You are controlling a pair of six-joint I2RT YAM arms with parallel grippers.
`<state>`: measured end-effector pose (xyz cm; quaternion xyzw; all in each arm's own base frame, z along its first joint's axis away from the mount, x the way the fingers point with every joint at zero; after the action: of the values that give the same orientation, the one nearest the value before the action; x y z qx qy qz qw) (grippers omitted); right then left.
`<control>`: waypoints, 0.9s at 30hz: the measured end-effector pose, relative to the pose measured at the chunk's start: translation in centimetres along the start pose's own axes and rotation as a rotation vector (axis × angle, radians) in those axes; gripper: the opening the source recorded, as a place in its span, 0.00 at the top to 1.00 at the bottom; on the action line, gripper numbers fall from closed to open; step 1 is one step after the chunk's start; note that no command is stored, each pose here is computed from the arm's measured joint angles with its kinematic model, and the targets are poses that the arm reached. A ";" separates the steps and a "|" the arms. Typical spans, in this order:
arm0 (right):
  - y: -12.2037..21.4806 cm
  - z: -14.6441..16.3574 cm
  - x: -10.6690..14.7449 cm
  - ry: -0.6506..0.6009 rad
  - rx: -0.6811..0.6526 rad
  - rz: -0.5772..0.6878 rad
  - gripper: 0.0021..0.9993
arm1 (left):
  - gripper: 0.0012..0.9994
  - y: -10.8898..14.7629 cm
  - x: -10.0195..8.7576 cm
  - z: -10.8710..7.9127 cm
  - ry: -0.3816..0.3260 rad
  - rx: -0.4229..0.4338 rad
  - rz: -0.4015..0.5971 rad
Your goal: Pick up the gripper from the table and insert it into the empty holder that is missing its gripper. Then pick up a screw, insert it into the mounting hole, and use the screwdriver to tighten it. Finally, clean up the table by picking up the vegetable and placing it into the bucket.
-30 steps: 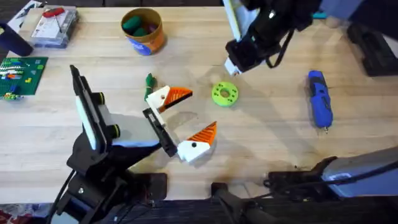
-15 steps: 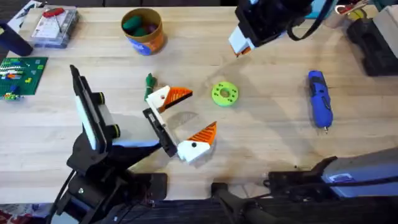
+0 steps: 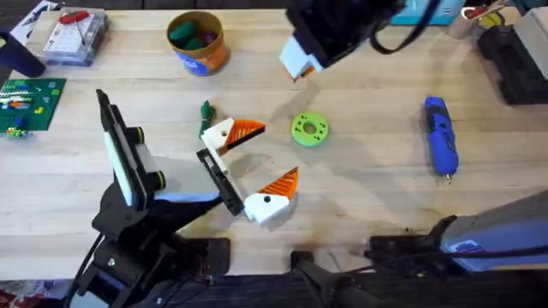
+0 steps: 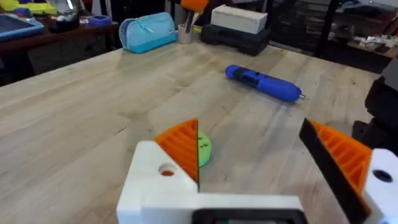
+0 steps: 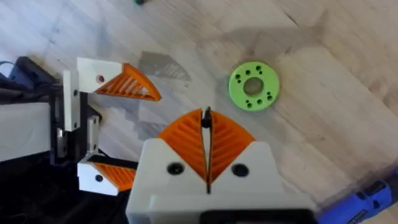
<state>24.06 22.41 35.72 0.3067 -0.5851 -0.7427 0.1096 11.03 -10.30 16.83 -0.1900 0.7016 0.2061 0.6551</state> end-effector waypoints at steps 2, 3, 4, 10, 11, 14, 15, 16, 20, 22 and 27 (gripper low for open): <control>-0.7 0.7 -0.7 0.020 -0.006 0.011 1.00 | 0.01 0.0 0.0 0.0 0.000 0.000 0.000; -1.1 1.2 -1.0 0.031 -0.009 0.017 1.00 | 0.01 0.0 0.0 0.0 0.000 0.000 0.000; -1.4 1.6 -1.3 0.043 -0.011 0.023 1.00 | 0.01 0.0 0.0 0.0 0.000 0.000 0.000; -2.5 4.8 -2.2 0.162 -0.041 0.025 1.00 | 0.01 0.0 0.0 0.0 0.000 0.000 0.000; -2.4 5.4 -2.2 0.189 -0.047 0.022 1.00 | 0.01 0.0 0.0 0.0 0.000 0.000 0.000; -2.3 7.0 -1.8 0.267 -0.063 0.019 1.00 | 0.01 0.0 0.0 0.0 0.000 0.000 0.000; -2.2 7.3 -1.6 0.292 -0.067 0.020 1.00 | 0.01 0.0 0.0 0.0 0.000 0.000 0.000; -2.2 7.7 -1.5 0.316 -0.070 0.023 1.00 | 0.01 0.0 0.0 0.0 0.000 0.000 0.000; -2.2 8.9 -0.9 0.399 -0.082 0.031 1.00 | 0.01 0.0 0.0 0.0 0.000 0.000 0.000; -2.2 9.0 -0.7 0.421 -0.082 0.042 1.00 | 0.01 0.0 0.0 0.0 0.000 0.000 0.000; -2.2 8.8 -0.1 0.449 -0.078 0.076 1.00 | 0.01 0.0 0.0 0.0 0.000 0.000 0.000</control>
<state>19.44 30.18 34.83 0.4375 -0.5282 -0.6730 0.2769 11.03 -10.30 16.83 -0.1900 0.7016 0.2061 0.6551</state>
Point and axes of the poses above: each hand's point on the last joint's axis, 136 mm out from that joint toward the fingers, its own y axis back along the fingers, its own z axis along the line the jaws close on, x = y × z, the point moved 9 cm from there along y, back along the fingers, and after that the axes turned 2 degrees about -y, right-handed, at the moved point
